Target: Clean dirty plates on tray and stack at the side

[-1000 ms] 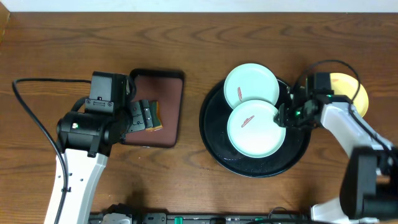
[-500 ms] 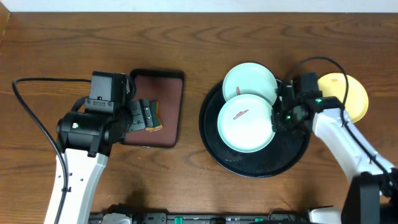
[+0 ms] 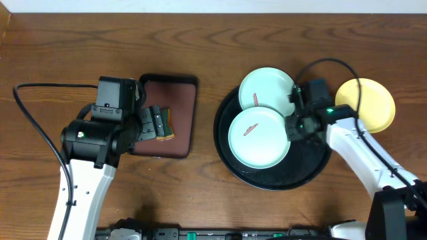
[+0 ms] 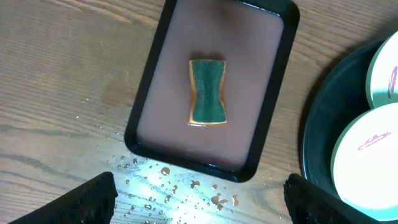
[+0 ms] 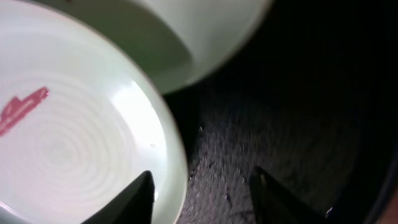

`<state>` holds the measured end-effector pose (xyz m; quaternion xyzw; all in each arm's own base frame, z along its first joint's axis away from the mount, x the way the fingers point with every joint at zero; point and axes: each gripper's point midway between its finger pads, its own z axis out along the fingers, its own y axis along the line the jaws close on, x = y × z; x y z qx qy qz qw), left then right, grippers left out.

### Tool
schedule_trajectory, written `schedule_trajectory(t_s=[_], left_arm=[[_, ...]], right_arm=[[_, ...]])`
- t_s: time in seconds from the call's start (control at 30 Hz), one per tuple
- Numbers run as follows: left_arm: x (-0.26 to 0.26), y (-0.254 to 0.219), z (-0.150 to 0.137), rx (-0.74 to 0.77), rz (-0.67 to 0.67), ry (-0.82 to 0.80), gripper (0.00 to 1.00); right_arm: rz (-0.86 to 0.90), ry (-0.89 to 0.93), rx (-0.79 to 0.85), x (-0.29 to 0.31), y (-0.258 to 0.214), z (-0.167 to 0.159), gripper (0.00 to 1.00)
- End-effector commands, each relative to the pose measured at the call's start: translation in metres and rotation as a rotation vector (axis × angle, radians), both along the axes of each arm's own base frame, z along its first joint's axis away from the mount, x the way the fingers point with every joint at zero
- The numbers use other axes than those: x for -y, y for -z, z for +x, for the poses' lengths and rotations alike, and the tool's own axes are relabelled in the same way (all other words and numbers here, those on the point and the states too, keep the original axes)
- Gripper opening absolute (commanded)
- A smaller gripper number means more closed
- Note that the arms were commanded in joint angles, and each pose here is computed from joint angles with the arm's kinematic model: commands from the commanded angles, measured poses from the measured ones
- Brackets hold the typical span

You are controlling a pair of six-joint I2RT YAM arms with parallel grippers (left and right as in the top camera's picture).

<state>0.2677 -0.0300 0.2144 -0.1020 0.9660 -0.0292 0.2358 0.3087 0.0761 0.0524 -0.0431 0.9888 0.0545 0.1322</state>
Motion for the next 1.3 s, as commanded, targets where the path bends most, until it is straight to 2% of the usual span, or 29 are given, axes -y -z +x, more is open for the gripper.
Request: schedule_trajectory(t_s=[0.0, 0.1, 0.2, 0.27, 0.33, 0.4, 0.47, 0.63, 0.8, 0.9, 1.0, 1.03, 1.1, 1.13, 1.2, 1.27], left_arm=[[-0.001, -0.007, 0.002, 0.017, 0.011, 0.012, 0.87], [-0.001, -0.007, 0.002, 0.017, 0.011, 0.012, 0.87], [-0.001, -0.006, 0.002, 0.014, 0.011, 0.012, 0.87], [-0.001, -0.005, 0.002, 0.012, 0.012, 0.012, 0.87], [-0.001, -0.005, 0.002, 0.011, 0.012, 0.012, 0.87], [-0.001, -0.005, 0.002, 0.011, 0.012, 0.012, 0.87], [-0.001, -0.005, 0.002, 0.011, 0.012, 0.012, 0.87], [-0.001, -0.005, 0.002, 0.011, 0.012, 0.012, 0.87], [-0.001, -0.005, 0.002, 0.011, 0.012, 0.012, 0.87], [-0.001, -0.005, 0.002, 0.011, 0.011, 0.012, 0.87], [-0.001, -0.005, 0.003, 0.009, 0.009, 0.013, 0.87], [-0.001, -0.004, 0.003, 0.007, 0.009, 0.014, 0.87], [-0.001, -0.003, 0.003, 0.001, 0.010, 0.014, 0.87], [-0.001, -0.001, 0.004, -0.003, 0.011, 0.014, 0.88], [-0.001, 0.001, 0.004, -0.013, 0.012, 0.014, 0.87], [0.000, 0.003, 0.005, -0.020, 0.013, 0.014, 0.87]], right_arm=[[0.237, 0.172, -0.142, -0.018, 0.011, -0.022, 0.40], [0.256, 0.315, -0.238, -0.014, 0.034, -0.048, 0.34], [0.331, 0.368, -0.265, -0.024, 0.053, -0.062, 0.28], [0.321, 0.422, -0.275, -0.020, 0.060, -0.066, 0.25], [0.317, 0.442, -0.276, -0.019, 0.063, -0.068, 0.16], [0.297, 0.421, -0.242, -0.014, 0.062, -0.062, 0.11], [0.267, 0.381, -0.204, -0.010, 0.060, -0.056, 0.02], [0.197, 0.144, -0.102, -0.007, 0.047, -0.040, 0.01], [0.085, -0.117, 0.014, 0.000, 0.041, -0.025, 0.01], [0.013, -0.199, 0.037, 0.008, 0.042, -0.023, 0.01], [0.015, -0.271, 0.057, 0.003, 0.041, -0.021, 0.01], [0.019, -0.270, 0.066, 0.002, 0.040, -0.019, 0.01], [0.042, -0.209, 0.063, 0.001, 0.038, -0.019, 0.20], [0.071, -0.106, 0.049, 0.002, 0.036, -0.019, 0.32], [0.150, 0.076, 0.009, 0.000, 0.034, -0.021, 0.36], [0.227, 0.140, -0.036, -0.010, 0.032, -0.026, 0.35]])
